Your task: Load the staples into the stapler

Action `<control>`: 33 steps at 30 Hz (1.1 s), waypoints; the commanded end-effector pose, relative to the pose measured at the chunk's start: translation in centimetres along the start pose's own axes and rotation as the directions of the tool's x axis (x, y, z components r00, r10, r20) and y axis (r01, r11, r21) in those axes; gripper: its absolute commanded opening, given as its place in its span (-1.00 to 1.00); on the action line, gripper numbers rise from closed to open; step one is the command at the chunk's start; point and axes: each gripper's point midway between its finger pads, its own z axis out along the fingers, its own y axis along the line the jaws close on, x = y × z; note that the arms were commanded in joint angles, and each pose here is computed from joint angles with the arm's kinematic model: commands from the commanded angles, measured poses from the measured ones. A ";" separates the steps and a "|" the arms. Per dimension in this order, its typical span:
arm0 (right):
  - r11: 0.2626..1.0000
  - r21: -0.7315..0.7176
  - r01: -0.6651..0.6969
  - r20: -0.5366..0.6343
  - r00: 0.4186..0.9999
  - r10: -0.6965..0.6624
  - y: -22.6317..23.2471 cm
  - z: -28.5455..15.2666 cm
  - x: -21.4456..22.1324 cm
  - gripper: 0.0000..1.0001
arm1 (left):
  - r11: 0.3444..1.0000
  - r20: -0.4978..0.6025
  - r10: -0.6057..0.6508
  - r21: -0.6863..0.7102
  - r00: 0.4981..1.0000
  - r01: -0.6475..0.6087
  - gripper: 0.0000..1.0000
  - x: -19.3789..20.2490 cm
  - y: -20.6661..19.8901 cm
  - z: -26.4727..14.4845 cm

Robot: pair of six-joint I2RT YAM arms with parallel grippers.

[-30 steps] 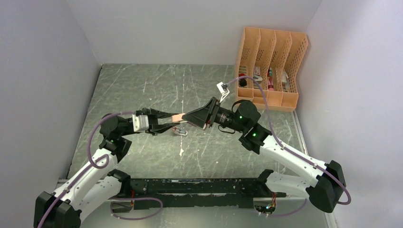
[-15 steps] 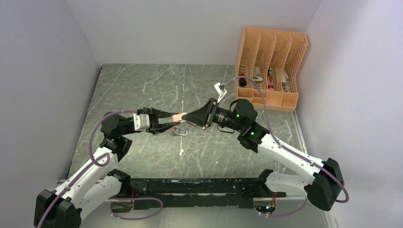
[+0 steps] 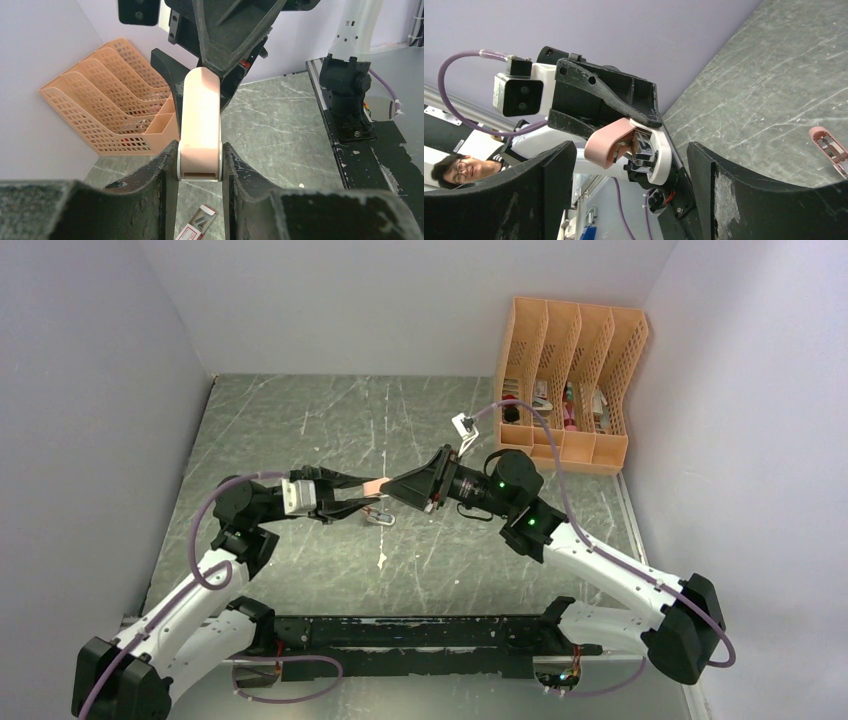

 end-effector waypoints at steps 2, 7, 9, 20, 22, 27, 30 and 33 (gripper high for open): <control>0.999 -0.040 0.015 0.038 0.999 -0.013 1.2 0.6 -1.3 0.73 | 0.998 0.033 0.056 0.035 0.998 -0.057 -0.86 -1.2 0.3 0.6; 0.998 -0.051 0.021 0.035 0.999 -0.020 1.4 1.2 -1.6 -1.00 | 0.997 0.036 0.057 0.044 0.998 -0.058 -0.86 -1.2 0.3 0.8; 0.999 -0.030 0.033 0.035 0.999 -0.032 1.1 1.3 -1.4 -1.00 | 0.997 0.035 0.058 0.041 0.998 -0.059 -0.86 -1.1 0.3 0.7; 0.999 -0.030 0.026 0.051 0.998 -0.024 1.1 1.1 -1.5 -0.83 | 0.998 0.034 0.057 0.016 0.998 -0.058 -0.86 -0.9 0.4 0.5; 0.999 -0.028 0.032 0.049 0.998 -0.030 1.1 1.2 -1.6 -0.64 | 0.998 0.024 0.053 0.016 0.998 -0.054 -0.86 -0.8 0.5 0.5; 0.999 -0.034 0.029 0.032 0.999 -0.028 1.2 1.4 -1.4 0.67 | 0.998 0.018 0.059 0.025 0.998 -0.059 -0.86 -0.8 0.5 0.6; 0.999 -0.034 0.028 0.027 0.999 -0.027 1.2 1.4 -1.3 0.91 | 0.998 0.015 0.059 0.025 0.998 -0.060 -0.86 -0.8 0.5 0.6; 0.999 -0.031 0.029 0.027 0.999 -0.028 1.1 1.4 -1.3 0.94 | 0.998 0.016 0.059 0.024 0.998 -0.059 -0.86 -0.8 0.5 0.6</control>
